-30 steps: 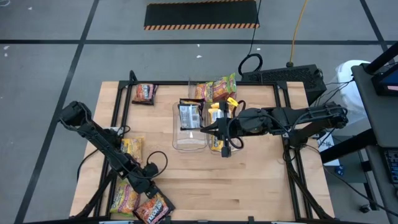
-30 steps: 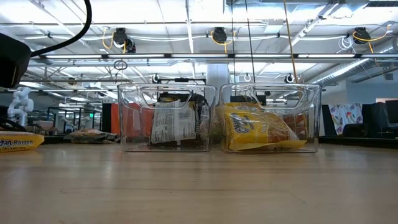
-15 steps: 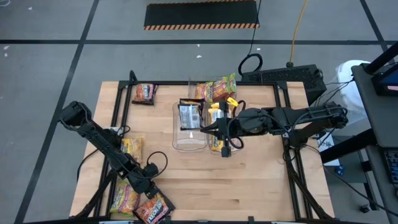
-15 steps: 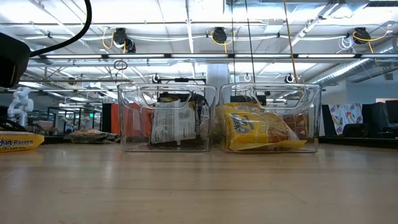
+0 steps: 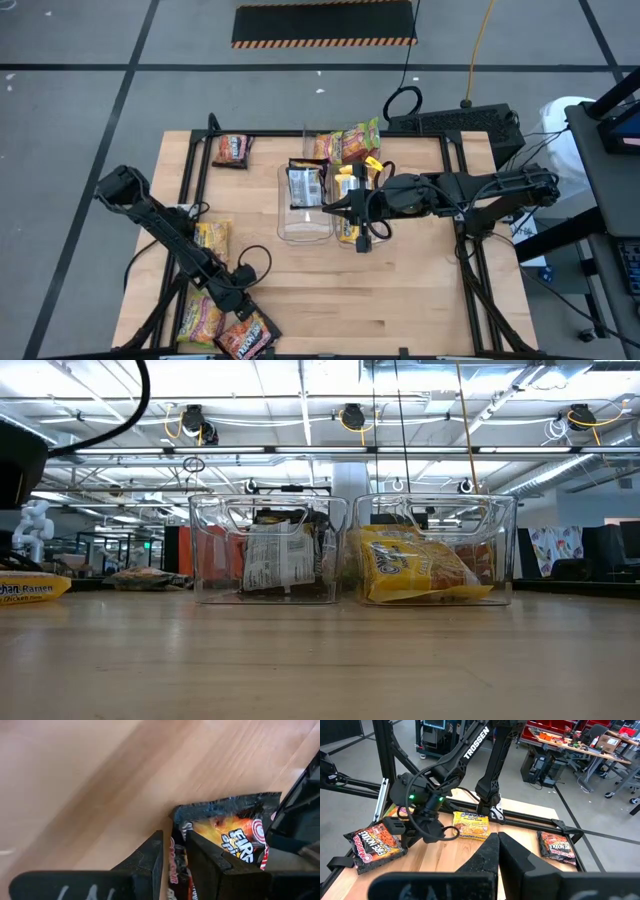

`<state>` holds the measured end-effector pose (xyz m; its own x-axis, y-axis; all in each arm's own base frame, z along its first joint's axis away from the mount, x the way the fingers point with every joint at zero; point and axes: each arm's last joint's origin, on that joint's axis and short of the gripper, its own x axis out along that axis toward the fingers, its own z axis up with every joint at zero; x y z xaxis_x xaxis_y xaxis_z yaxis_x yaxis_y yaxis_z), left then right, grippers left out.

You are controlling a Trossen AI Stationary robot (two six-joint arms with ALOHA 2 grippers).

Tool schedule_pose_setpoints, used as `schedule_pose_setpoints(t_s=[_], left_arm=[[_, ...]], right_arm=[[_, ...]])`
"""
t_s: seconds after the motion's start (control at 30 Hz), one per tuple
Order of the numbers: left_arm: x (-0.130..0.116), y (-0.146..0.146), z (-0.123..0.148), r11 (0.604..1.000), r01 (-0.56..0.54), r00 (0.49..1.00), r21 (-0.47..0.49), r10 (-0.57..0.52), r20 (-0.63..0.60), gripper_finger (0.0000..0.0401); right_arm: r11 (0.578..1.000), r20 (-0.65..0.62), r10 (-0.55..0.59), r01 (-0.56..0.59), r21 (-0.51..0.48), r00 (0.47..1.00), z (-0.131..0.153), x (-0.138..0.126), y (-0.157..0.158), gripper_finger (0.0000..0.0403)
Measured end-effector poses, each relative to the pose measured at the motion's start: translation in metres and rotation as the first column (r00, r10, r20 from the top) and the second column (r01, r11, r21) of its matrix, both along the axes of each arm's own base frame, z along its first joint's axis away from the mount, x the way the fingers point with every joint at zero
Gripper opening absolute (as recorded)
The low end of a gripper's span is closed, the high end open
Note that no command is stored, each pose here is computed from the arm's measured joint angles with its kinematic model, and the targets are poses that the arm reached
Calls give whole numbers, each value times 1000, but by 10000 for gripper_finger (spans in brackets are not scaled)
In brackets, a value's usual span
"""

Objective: Sort Maruchan noodles
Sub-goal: Put the black noodle pack into the left transparent bin

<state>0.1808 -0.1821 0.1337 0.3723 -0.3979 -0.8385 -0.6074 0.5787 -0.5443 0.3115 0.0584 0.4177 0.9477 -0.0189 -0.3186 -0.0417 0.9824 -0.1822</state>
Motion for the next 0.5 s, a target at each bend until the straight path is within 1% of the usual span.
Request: schedule_pose_setpoints(t_s=[0.1, 0.17, 0.43, 0.5], left_arm=[[5, -7, -9, 999, 36, 999, -38, -36, -3, 88], [7, -9, -15, 998, 40, 999, -46, -40, -5, 88], [9, -11, -19, 998, 55, 998, -42, -55, -7, 86], [8, -10, -20, 998, 54, 998, -30, -55, -20, 78]], right_arm=[[1000, 1, 0, 0, 0, 1000, 0, 0, 0, 0], [1000, 0, 2, -2, -5, 1000, 0, 0, 0, 0], [1000, 0, 1, -1, -8, 1000, 0, 0, 0, 0], [1000, 0, 1, -1, -8, 1000, 0, 0, 0, 0]])
